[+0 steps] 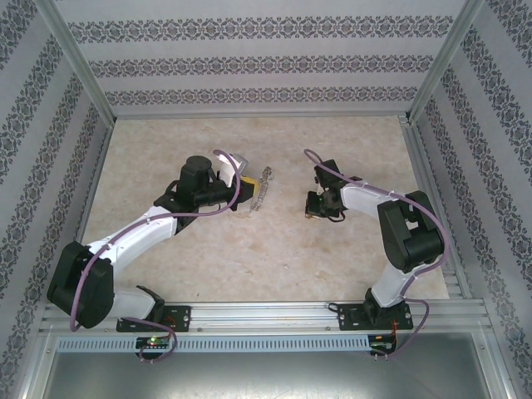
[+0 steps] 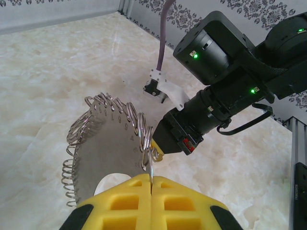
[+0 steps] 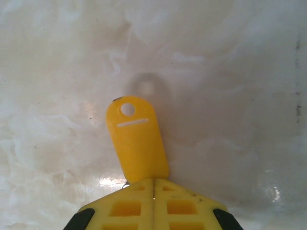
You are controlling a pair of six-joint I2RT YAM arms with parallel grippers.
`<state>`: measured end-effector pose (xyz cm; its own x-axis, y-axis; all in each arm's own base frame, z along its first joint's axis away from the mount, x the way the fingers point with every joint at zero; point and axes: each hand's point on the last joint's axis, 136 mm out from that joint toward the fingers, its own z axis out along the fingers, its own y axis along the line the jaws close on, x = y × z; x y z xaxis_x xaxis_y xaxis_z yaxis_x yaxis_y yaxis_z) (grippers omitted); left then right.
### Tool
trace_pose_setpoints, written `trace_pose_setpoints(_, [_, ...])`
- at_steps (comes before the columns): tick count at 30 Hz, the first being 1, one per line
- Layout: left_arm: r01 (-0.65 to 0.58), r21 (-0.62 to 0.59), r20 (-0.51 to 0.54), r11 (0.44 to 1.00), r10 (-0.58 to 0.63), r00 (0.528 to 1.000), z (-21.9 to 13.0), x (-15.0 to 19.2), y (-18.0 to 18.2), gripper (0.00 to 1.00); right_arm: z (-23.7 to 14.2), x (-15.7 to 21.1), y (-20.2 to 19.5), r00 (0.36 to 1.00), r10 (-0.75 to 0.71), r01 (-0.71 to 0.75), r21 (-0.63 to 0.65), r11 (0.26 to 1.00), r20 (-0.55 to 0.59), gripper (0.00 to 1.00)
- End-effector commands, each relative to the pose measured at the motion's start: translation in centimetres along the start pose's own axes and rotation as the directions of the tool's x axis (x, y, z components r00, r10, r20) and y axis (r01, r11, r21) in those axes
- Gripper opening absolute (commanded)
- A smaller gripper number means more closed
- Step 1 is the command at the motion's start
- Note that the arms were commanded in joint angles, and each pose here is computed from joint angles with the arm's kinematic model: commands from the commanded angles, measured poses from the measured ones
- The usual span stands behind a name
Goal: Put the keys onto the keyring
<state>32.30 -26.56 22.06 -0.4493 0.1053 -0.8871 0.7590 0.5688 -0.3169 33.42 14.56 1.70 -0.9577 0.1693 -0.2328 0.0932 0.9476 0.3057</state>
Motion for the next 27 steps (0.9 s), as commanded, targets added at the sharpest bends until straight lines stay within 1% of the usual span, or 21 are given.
trace_pose_setpoints(1, [-0.036,0.045,0.058,0.998,0.034,0.998,0.1,-1.4,-1.1,0.0,-0.7,0.6,0.8,1.0,0.02,-0.019,-0.063,0.998,0.004,0.0])
trace_pose_setpoints(4, [-0.039,0.044,0.059,0.998,0.036,0.998,0.0,-1.5,-1.1,0.0,-2.2,-0.2,1.7,0.998,0.023,-0.015,-0.13,0.991,0.063,0.0])
trace_pose_setpoints(14, [-0.034,0.05,0.057,0.998,0.031,0.998,0.0,-1.4,-1.2,0.0,-6.0,-1.7,3.6,0.983,0.024,0.025,-0.257,0.966,0.184,0.0])
trace_pose_setpoints(18, [-0.035,0.052,0.059,0.998,0.032,0.998,0.0,-1.6,-1.3,0.0,-7.4,-2.4,4.3,0.972,0.029,0.05,-0.324,0.945,0.234,0.0])
trace_pose_setpoints(22, [-0.028,0.056,0.051,0.998,0.025,0.998,0.2,-1.4,-1.2,0.0,-8.2,-2.9,4.6,0.965,0.031,0.069,-0.365,0.928,0.262,0.0])
trace_pose_setpoints(27, [-0.026,0.057,0.053,0.998,0.023,0.998,0.2,-1.5,-1.2,0.0,-7.3,-2.6,4.0,0.972,0.021,0.062,-0.343,0.937,0.234,0.0])
